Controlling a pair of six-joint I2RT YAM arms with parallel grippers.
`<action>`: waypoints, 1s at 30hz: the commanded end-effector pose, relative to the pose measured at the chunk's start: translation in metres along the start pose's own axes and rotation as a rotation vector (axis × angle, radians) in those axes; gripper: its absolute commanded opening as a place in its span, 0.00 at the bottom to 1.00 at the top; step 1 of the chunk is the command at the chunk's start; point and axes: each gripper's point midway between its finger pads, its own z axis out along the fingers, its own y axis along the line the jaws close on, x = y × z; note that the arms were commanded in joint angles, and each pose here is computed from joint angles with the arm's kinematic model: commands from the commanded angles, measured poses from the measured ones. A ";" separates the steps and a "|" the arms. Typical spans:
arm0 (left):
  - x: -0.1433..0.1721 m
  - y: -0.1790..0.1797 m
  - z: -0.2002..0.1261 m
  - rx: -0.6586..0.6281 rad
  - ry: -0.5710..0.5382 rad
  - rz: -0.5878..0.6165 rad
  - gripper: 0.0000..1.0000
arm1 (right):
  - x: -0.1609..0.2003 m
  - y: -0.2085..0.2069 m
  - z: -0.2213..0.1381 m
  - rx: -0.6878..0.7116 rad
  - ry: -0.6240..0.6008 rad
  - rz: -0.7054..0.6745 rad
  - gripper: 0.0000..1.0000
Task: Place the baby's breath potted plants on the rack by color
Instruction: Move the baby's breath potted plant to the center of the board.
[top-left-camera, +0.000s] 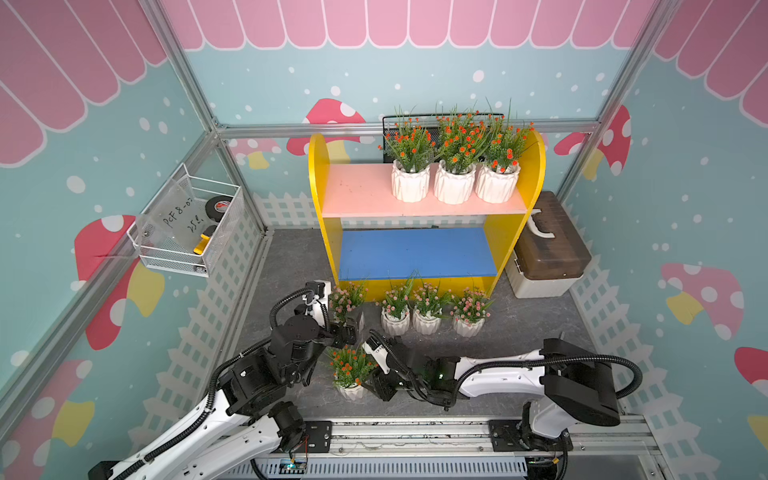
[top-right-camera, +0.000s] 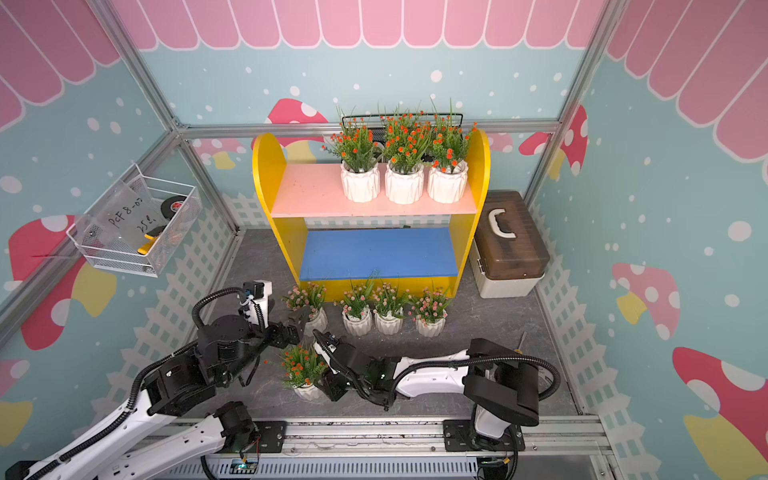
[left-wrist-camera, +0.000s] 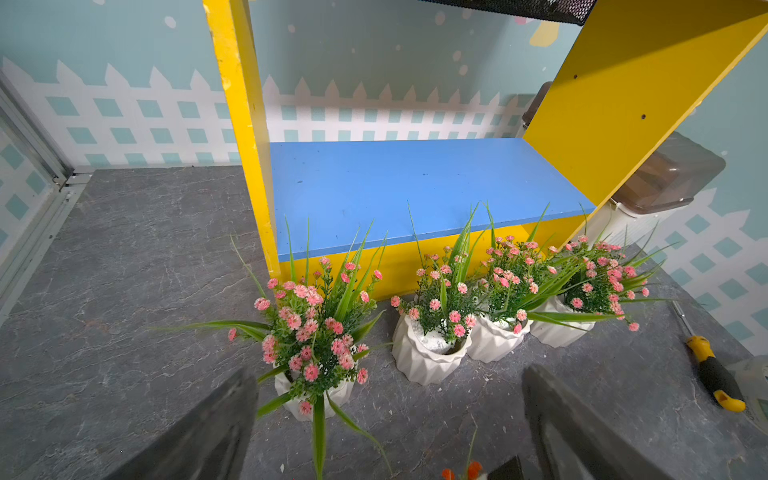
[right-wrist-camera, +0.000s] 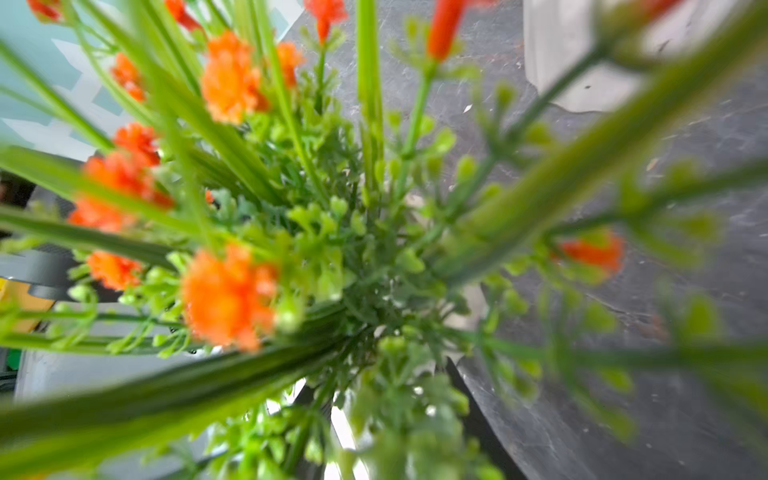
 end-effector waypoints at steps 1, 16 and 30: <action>0.002 0.002 0.000 -0.016 0.010 -0.007 0.97 | -0.003 -0.007 0.003 0.076 0.015 -0.018 0.37; 0.004 0.002 0.001 -0.018 0.012 -0.005 0.97 | 0.006 -0.029 0.024 0.223 0.116 0.003 0.25; 0.005 0.003 0.002 -0.024 0.010 -0.002 0.97 | 0.003 -0.057 0.000 0.362 0.195 -0.140 0.13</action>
